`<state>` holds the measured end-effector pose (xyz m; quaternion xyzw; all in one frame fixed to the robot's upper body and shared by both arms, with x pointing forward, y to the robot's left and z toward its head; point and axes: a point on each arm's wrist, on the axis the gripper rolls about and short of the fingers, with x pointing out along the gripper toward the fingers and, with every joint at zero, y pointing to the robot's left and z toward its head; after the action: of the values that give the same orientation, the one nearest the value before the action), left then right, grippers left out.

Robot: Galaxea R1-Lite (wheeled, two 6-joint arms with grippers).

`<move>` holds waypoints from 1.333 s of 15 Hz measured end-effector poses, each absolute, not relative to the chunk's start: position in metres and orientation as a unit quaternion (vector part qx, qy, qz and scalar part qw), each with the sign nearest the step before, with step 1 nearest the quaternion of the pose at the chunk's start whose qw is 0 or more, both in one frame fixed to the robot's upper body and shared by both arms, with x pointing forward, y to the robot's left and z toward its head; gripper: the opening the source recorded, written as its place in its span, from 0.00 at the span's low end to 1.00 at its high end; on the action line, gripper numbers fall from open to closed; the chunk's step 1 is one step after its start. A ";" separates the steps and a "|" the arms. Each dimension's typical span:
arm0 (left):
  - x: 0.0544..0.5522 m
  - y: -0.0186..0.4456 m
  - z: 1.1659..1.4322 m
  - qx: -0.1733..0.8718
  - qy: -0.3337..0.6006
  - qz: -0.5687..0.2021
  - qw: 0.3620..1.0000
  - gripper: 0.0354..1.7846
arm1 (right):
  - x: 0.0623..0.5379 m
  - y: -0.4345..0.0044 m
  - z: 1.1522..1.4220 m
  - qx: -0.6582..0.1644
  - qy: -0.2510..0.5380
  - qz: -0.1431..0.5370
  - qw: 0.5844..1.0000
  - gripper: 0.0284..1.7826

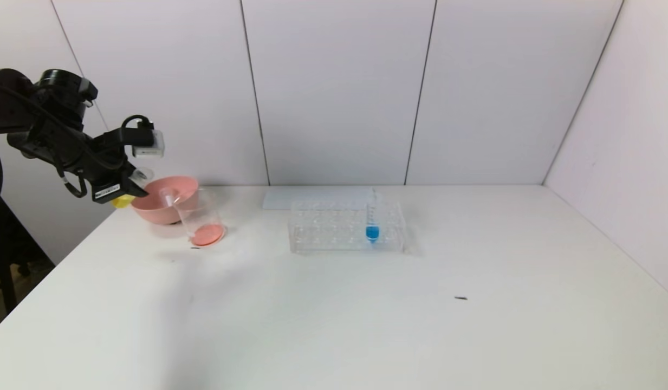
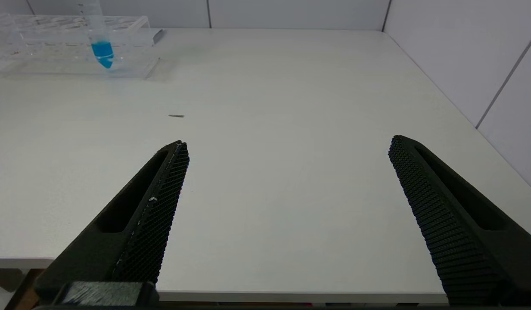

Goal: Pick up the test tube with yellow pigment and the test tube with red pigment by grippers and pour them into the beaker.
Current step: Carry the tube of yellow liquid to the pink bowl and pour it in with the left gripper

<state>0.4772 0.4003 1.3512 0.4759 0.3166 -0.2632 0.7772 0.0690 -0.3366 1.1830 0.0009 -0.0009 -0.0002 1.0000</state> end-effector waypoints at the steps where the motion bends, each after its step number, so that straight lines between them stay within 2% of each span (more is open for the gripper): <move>1: 0.477 0.399 1.351 0.481 0.314 -0.266 0.774 0.25 | 0.069 -0.337 1.183 0.001 -0.001 0.000 1.000 0.95; 20: 0.485 0.373 1.351 0.557 0.321 -0.248 0.725 0.25 | 0.069 -0.337 1.183 0.001 -0.001 0.000 1.000 0.95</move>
<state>0.4846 0.3734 1.3514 0.5568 0.3214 -0.2480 0.7247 0.0690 -0.3366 1.1830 0.0009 -0.0009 -0.0002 1.0000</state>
